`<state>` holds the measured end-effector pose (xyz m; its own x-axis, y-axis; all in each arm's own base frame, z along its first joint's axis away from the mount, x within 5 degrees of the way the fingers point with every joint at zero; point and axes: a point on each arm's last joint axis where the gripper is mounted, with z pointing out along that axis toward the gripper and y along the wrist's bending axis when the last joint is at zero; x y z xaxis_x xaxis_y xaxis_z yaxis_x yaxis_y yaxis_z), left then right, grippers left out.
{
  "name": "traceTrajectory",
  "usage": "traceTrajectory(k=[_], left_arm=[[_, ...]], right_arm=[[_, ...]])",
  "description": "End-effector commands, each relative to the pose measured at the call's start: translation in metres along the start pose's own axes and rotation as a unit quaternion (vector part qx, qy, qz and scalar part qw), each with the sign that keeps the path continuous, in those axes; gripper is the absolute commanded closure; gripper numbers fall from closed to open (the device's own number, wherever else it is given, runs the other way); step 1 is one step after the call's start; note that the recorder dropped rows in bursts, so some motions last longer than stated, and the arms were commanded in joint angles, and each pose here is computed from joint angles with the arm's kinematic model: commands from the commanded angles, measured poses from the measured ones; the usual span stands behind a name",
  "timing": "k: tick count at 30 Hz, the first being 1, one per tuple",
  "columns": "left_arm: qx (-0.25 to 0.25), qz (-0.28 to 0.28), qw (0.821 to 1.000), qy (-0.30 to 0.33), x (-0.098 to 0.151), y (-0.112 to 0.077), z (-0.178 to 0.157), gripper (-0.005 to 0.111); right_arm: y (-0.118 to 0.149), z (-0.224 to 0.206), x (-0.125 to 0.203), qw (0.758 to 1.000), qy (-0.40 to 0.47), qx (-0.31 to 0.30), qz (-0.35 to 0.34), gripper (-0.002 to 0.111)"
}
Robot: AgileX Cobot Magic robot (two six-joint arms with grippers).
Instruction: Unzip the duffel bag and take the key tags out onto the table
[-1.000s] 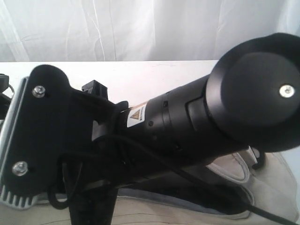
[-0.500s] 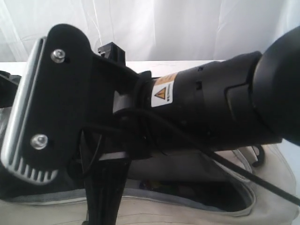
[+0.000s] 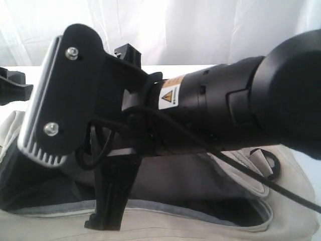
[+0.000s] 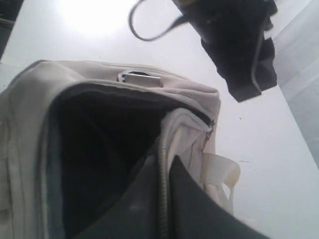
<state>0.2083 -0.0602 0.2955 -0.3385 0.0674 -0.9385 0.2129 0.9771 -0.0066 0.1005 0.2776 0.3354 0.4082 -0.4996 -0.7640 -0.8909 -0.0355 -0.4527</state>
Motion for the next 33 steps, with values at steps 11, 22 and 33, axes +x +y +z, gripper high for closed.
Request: traceTrajectory(k=[11, 22, 33], left_arm=[[0.121, -0.043, 0.981, -0.148, -0.015, -0.013, -0.076, 0.048], [0.297, -0.079, 0.946, -0.108, 0.006, -0.039, -0.112, 0.048], [0.348, -0.065, 0.931, -0.093, 0.009, -0.047, -0.118, 0.068]], right_arm=[[-0.065, 0.017, 0.018, 0.971, -0.045, 0.234, 0.03, 0.108], [-0.121, 0.073, 0.033, 0.941, -0.061, 0.319, 0.093, 0.108], [-0.143, 0.128, 0.051, 0.912, -0.101, 0.322, 0.232, 0.084]])
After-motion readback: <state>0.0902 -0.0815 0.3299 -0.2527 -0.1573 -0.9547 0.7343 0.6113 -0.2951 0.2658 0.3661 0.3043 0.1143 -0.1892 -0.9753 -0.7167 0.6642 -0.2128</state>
